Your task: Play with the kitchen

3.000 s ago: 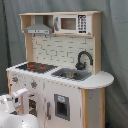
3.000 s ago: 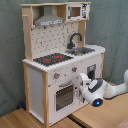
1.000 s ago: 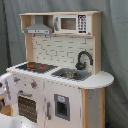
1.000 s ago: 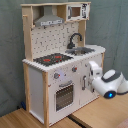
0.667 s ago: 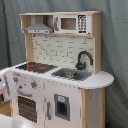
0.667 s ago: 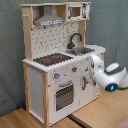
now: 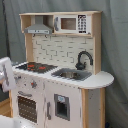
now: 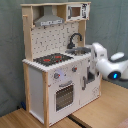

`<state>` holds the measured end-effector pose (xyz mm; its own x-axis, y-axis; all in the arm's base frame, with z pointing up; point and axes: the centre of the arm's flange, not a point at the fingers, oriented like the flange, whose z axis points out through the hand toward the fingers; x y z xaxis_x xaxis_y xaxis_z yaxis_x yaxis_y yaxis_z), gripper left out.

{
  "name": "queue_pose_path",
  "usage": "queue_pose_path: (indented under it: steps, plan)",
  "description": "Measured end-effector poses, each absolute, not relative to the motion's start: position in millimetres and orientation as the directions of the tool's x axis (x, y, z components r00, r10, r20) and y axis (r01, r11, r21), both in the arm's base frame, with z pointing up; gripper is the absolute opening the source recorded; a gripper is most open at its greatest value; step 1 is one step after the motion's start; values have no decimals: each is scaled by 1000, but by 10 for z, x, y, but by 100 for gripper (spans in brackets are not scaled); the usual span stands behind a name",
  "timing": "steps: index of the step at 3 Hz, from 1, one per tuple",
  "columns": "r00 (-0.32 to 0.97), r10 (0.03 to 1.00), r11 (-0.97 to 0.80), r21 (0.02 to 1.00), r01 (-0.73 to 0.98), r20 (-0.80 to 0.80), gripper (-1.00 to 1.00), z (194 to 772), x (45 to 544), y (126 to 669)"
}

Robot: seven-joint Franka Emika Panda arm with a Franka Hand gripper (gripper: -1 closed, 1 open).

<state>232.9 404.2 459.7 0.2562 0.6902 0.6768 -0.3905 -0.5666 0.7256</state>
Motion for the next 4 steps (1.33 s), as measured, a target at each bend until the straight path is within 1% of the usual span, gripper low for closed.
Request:
queue_pose_path:
  steps: [3,4]
  plan:
    - [316,698,-541,762,-357,643,100,5461,2229,3817]
    - [363,681,-548,771,-324,636,100,5643,2243,3765]
